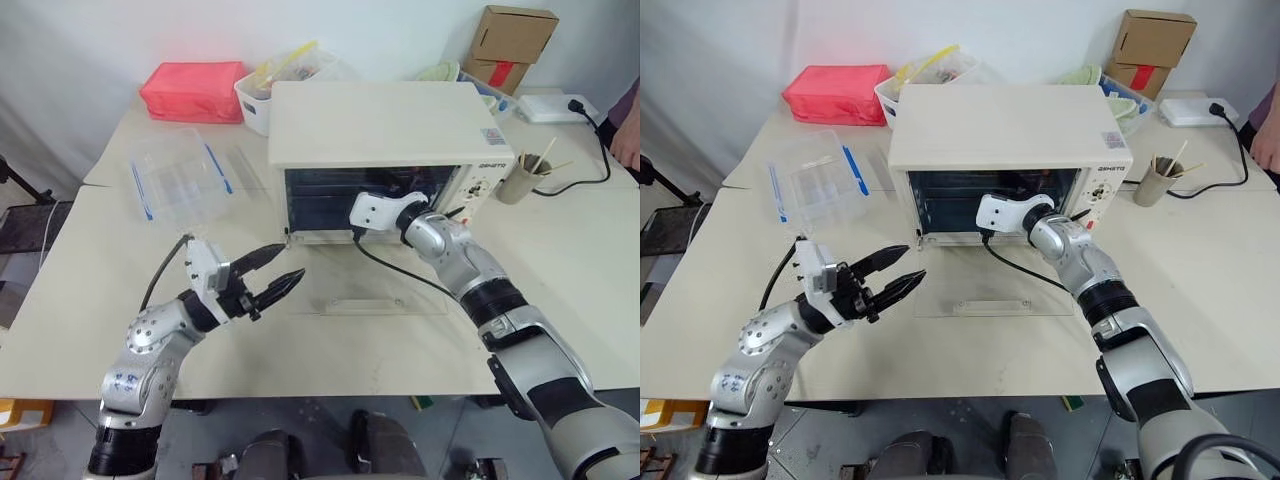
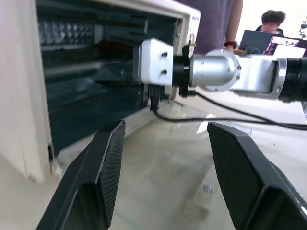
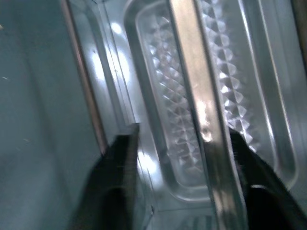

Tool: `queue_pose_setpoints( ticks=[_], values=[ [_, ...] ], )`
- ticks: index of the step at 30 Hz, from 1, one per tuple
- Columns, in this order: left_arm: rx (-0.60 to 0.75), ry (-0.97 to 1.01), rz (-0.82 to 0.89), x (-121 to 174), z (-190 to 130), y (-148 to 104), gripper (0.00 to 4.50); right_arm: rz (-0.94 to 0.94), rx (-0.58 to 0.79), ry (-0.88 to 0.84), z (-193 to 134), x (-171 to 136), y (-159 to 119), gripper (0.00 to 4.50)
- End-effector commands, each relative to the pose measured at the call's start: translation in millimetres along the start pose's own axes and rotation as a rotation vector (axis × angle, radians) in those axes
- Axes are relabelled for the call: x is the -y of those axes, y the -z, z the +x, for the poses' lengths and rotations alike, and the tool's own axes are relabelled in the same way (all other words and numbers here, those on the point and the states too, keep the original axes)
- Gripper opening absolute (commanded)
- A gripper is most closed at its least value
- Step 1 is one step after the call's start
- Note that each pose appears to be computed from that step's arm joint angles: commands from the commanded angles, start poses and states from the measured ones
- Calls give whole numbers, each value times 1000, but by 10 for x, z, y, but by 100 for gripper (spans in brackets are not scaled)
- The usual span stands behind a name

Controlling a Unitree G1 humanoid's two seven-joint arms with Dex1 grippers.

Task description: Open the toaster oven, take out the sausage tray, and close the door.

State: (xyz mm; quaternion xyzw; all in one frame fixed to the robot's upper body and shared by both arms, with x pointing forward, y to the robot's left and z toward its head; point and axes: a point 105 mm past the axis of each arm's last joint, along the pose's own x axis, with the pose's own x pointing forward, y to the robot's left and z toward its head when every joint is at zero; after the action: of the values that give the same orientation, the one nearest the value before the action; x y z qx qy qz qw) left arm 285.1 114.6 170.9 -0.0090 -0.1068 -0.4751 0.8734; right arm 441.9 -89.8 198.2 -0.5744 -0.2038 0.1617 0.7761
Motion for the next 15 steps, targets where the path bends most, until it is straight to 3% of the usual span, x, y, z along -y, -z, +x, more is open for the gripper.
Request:
queue_pose_setpoints(
  ticks=[1, 2, 4, 9, 15],
  values=[
    [23, 70, 11, -14, 209, -24, 290, -13, 25, 26, 30, 99, -78, 46],
    [28, 73, 10, -45, 268, -32, 290, -13, 27, 26, 32, 97, -85, 17],
    [42, 90, 20, -130, 398, -77, 290, -16, 33, 32, 35, 114, -107, 2],
    [128, 73, -17, -409, 594, -308, 290, -32, 59, 52, 15, 214, -175, 0],
    [200, 88, -46, -553, 553, -504, 290, -55, 103, 38, -117, 228, -284, 0]
  ],
)
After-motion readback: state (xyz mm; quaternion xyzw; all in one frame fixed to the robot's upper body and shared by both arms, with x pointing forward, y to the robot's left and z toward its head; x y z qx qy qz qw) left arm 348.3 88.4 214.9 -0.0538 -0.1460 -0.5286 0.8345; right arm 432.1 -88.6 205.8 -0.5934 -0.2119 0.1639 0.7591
